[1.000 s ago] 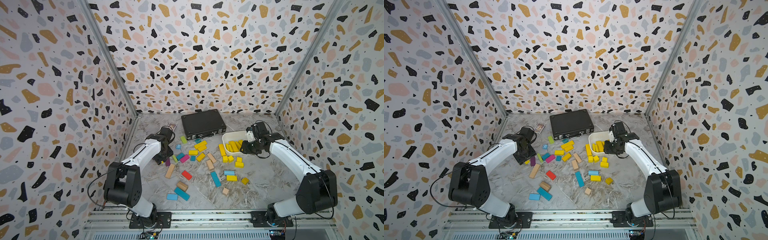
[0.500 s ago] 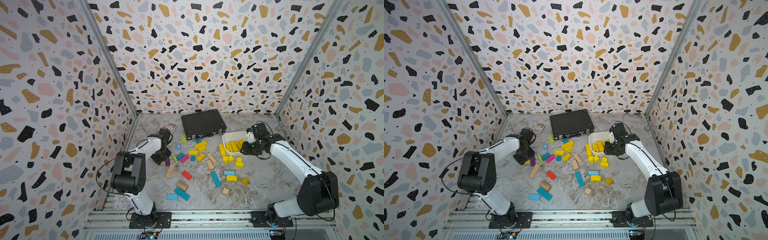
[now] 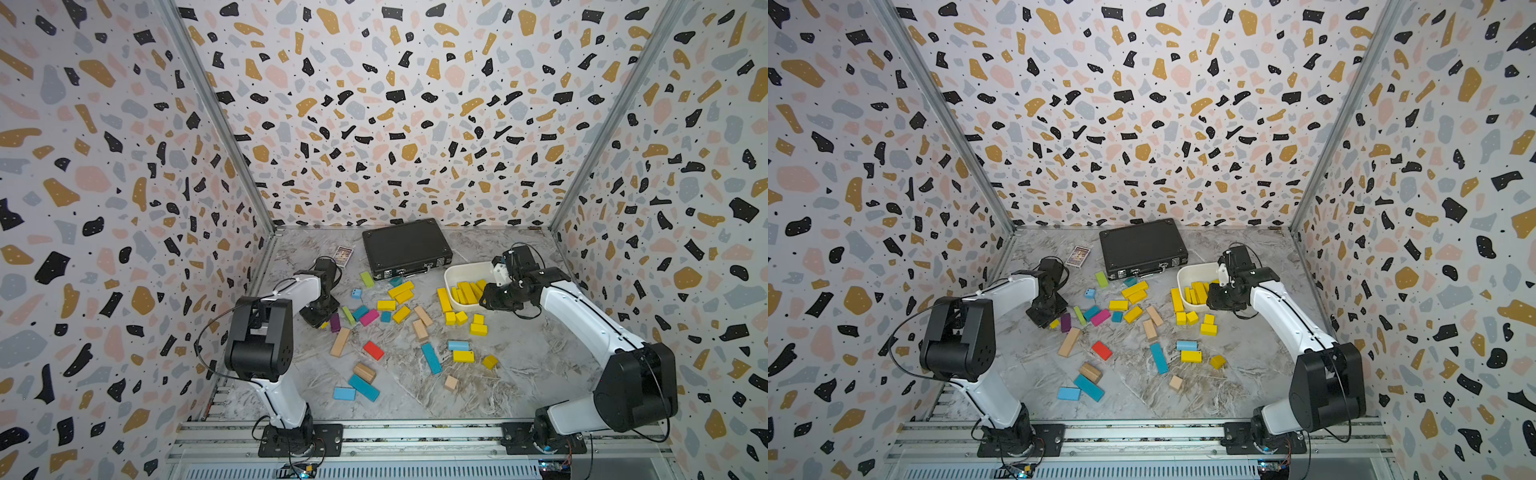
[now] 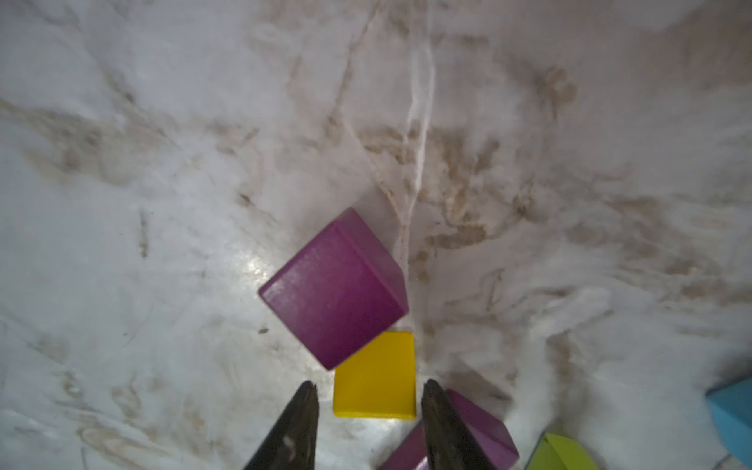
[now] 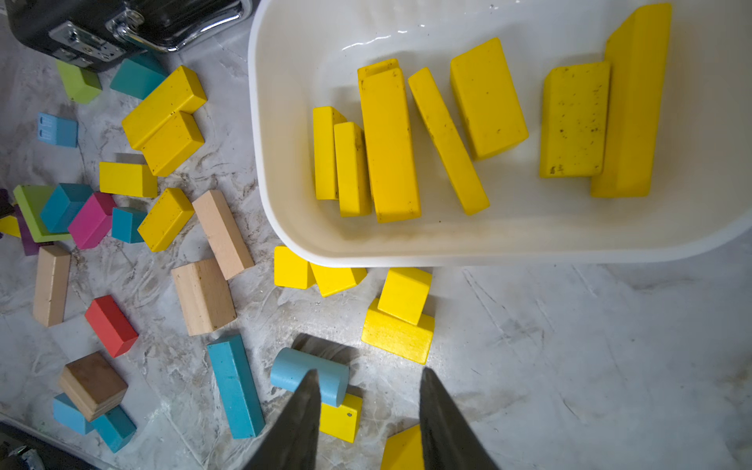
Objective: Pick out the yellow building blocks
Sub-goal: Pick up the building block from the center of the board.
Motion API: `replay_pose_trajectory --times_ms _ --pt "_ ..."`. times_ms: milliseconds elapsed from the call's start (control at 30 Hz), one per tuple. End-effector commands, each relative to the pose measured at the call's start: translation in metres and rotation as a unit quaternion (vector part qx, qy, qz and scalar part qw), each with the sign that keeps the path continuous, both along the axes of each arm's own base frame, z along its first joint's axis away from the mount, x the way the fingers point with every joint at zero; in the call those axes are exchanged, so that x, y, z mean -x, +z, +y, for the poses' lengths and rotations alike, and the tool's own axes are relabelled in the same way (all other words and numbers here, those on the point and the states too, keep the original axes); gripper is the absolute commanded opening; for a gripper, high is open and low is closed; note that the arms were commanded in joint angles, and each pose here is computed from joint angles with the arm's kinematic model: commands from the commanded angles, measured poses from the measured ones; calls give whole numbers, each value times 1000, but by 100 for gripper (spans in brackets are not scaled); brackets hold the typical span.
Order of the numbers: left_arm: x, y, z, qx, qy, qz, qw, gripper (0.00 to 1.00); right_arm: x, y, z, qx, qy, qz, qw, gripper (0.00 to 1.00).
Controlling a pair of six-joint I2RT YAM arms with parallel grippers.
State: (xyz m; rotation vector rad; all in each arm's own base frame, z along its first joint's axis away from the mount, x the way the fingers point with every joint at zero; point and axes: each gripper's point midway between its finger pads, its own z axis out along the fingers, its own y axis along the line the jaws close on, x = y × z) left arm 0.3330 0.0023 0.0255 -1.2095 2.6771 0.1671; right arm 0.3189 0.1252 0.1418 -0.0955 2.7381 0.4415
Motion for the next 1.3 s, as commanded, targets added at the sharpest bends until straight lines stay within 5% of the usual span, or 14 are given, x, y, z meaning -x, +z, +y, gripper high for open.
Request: replay_pose_trajectory --times_ms 0,400,533,667,967,1267 --pt "7 -10 6 -10 6 14 1000 40 3 4 0 -3 2 2 1000 42" --pt "6 -12 3 -1 -13 12 1000 23 1 8 2 -6 4 0 1000 41" --pt "2 9 -2 10 -38 -13 999 14 2 9 -2 -1 -1 -6 1000 41" --pt "-8 52 -26 10 -131 -68 989 9 1 12 -11 16 -20 -24 999 41" --pt "-28 127 -165 42 -302 -148 941 10 0 24 -27 44 -52 -61 996 41" --pt "-40 140 -341 123 -443 -164 873 10 20 51 -49 73 -74 -103 989 40"
